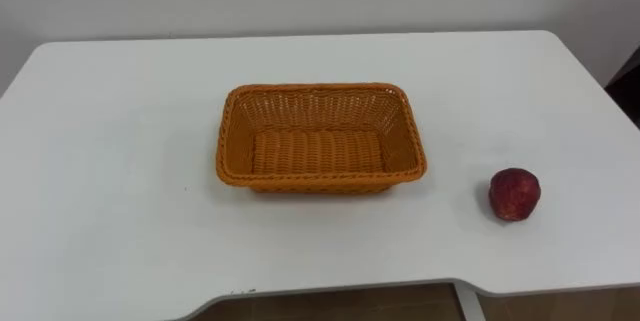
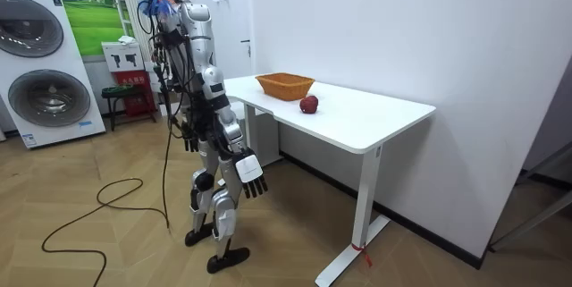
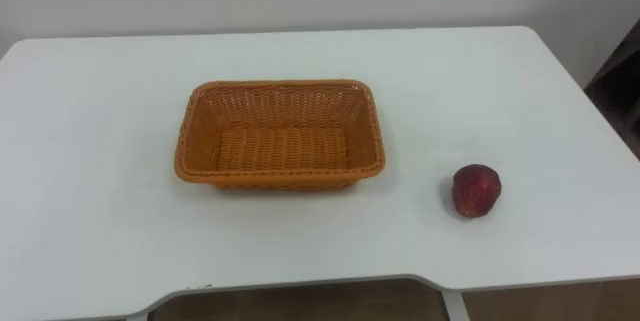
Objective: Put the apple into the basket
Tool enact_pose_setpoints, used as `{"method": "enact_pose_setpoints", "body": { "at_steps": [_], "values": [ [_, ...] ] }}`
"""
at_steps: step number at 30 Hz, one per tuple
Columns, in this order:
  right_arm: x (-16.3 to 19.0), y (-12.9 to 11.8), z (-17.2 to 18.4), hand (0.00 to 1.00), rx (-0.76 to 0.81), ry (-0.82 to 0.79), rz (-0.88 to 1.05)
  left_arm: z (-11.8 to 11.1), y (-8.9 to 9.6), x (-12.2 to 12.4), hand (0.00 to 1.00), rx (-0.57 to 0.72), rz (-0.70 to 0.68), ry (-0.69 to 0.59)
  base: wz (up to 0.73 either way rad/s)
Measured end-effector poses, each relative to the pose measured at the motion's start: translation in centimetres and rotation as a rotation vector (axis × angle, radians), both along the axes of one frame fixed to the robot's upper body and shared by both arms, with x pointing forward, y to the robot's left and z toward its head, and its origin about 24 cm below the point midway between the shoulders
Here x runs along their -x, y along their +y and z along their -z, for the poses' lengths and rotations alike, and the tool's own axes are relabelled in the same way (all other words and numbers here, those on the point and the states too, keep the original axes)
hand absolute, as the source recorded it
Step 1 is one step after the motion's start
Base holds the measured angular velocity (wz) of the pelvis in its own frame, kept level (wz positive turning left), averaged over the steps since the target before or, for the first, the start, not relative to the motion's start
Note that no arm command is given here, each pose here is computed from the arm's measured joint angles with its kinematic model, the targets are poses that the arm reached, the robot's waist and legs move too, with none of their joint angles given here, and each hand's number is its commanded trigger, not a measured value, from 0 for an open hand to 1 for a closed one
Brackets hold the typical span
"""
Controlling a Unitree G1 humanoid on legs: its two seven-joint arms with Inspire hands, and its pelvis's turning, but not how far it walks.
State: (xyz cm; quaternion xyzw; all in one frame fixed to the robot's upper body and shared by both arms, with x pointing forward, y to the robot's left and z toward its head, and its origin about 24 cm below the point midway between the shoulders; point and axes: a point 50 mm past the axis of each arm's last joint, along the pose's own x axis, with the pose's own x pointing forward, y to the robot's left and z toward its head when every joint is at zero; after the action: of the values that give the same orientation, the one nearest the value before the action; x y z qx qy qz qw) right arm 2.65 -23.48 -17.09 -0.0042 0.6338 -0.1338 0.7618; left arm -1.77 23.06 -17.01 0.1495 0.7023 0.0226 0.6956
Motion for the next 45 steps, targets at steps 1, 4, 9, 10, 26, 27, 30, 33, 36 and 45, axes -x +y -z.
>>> {"method": "enact_pose_setpoints", "body": {
  "at_steps": [1,4,9,10,26,27,30,33,36,45],
  "values": [
    [0.0,0.0,0.0,0.0,0.0,0.0,0.0,0.0,0.0,0.0,0.0,0.0,0.0,0.0,0.0],
    [0.0,0.0,0.0,0.0,0.0,0.0,0.0,0.0,0.0,0.0,0.0,0.0,0.0,0.0,0.0],
    [0.1,-0.1,0.0,0.0,0.016,0.001,0.042,0.0,0.0,-0.3,0.0,-0.003,-0.001,-0.008,0.0],
    [0.2,-0.1,0.0,0.0,0.018,0.0,0.059,0.0,0.0,-0.3,0.0,-0.004,-0.005,-0.007,0.0],
    [-4.9,-8.8,-5.1,0.0,0.254,-0.492,1.301,-1.1,3.3,0.6,0.0,-0.168,-0.249,-0.155,-0.04],
    [-5.0,-9.0,-5.3,0.0,0.264,-0.496,1.319,-1.1,3.3,0.6,0.0,-0.168,-0.248,-0.156,-0.15],
    [-5.1,-10.3,-6.6,0.0,0.343,-0.503,1.456,-1.1,3.3,0.8,0.0,-0.171,-0.246,-0.153,-0.02],
    [-6.2,-11.6,-8.7,0.0,0.415,-0.559,1.515,-1.2,3.3,1.1,0.0,-0.172,-0.247,-0.148,-0.03],
    [-8.4,-12.7,-11.6,0.0,0.501,-0.683,1.488,-1.2,3.4,0.8,0.0,-0.171,-0.24,-0.159,-0.01],
    [-12.6,-12.8,-18.8,0.0,0.825,-1.004,1.175,-1.1,3.1,0.6,0.0,-0.16,-0.184,-0.157,0.03]
  ]
}}
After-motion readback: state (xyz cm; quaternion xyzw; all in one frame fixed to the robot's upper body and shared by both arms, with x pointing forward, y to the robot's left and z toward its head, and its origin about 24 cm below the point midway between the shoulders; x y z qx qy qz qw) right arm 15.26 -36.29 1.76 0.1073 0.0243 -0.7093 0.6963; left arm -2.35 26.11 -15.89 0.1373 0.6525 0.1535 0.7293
